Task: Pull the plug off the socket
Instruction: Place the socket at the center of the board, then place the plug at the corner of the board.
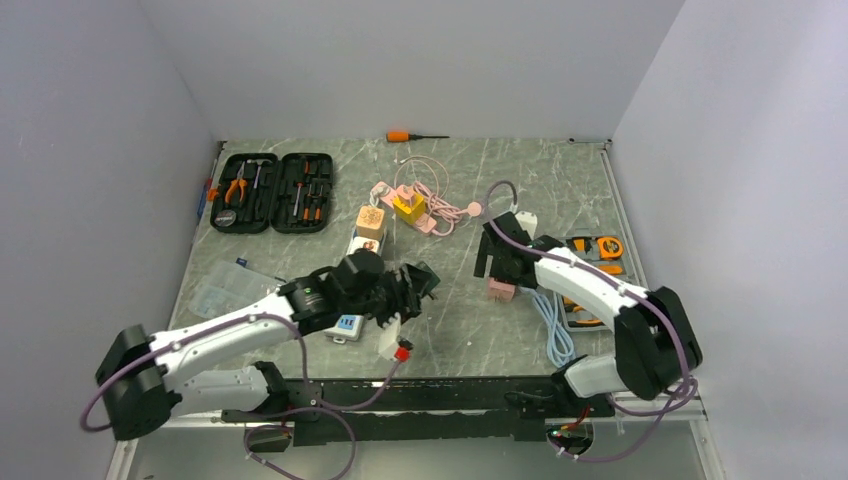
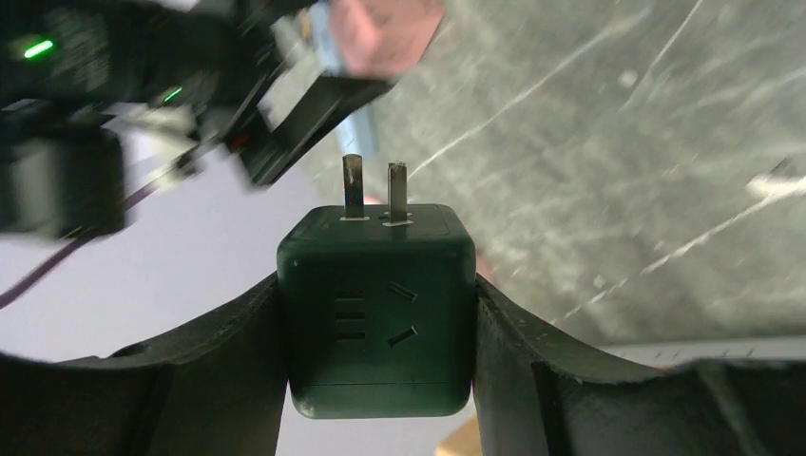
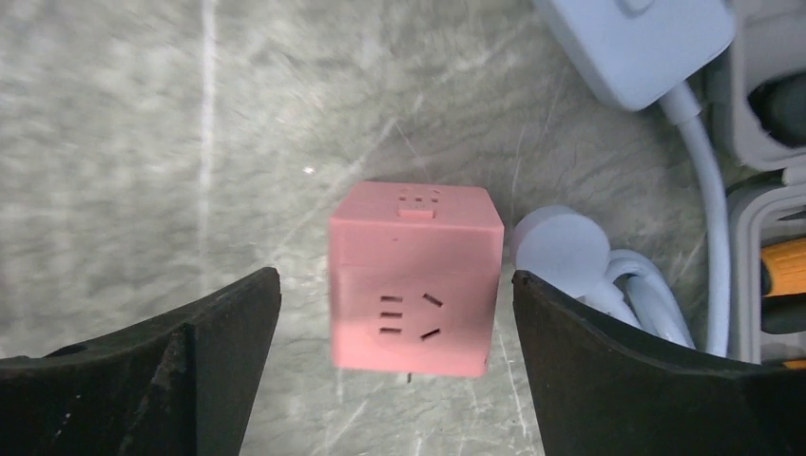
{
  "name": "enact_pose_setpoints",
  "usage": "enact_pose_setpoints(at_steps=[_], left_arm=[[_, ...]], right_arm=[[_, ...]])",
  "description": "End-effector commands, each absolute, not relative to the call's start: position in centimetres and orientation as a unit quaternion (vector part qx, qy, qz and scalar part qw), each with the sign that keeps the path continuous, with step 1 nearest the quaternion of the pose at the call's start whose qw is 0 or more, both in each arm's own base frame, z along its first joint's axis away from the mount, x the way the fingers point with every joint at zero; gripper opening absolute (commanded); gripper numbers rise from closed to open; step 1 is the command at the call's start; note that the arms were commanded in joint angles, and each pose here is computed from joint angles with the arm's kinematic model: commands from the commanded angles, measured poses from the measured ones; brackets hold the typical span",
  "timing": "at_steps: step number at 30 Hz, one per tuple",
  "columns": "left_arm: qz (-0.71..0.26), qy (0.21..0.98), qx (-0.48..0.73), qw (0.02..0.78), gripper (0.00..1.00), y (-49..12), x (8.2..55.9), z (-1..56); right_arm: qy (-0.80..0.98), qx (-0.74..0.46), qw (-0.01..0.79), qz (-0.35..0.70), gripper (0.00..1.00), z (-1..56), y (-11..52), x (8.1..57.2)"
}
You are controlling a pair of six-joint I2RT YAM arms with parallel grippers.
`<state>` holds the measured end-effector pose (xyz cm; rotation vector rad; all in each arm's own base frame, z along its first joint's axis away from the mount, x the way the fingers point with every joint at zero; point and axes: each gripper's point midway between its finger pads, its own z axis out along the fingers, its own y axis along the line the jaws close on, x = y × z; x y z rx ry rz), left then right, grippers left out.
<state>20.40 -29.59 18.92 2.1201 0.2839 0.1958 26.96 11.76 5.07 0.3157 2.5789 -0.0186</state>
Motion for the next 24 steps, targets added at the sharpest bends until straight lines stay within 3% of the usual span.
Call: enact_pose_setpoints(at_steps=[1, 9, 14, 19, 22, 24], left_arm=[[0.012, 0.134, 0.871, 0.472, 0.0, -33.1, 19.1, 18.5], [-0.039, 0.175, 0.897, 0.404, 0.0, -40.5, 19.2, 12.6], [-0.076, 0.253, 0.893, 0.366, 0.0, -44.9, 19.9, 10.7], [-0.089, 0.275, 0.892, 0.348, 0.01, -46.3, 19.2, 8.9], [-0.1, 0.277, 0.896, 0.332, 0.07, -46.3, 17.7, 8.3], [-0.108, 0.279, 0.898, 0.321, 0.2, -46.3, 16.7, 7.9]], right_arm=[[0.924, 0.14, 0.355, 0.03, 0.94, 12.1, 11.9, 29.5], [0.878, 0.161, 0.445, 0.07, 0.96, 19.3, 10.4, 29.5], [0.87, 0.169, 0.458, 0.066, 0.96, 20.1, 9.1, 28.6], [0.871, 0.171, 0.456, 0.065, 0.96, 19.8, 8.6, 28.1], [0.872, 0.171, 0.454, 0.065, 0.96, 19.6, 8.4, 28.1], [0.872, 0.172, 0.453, 0.066, 0.96, 19.6, 8.4, 28.2]])
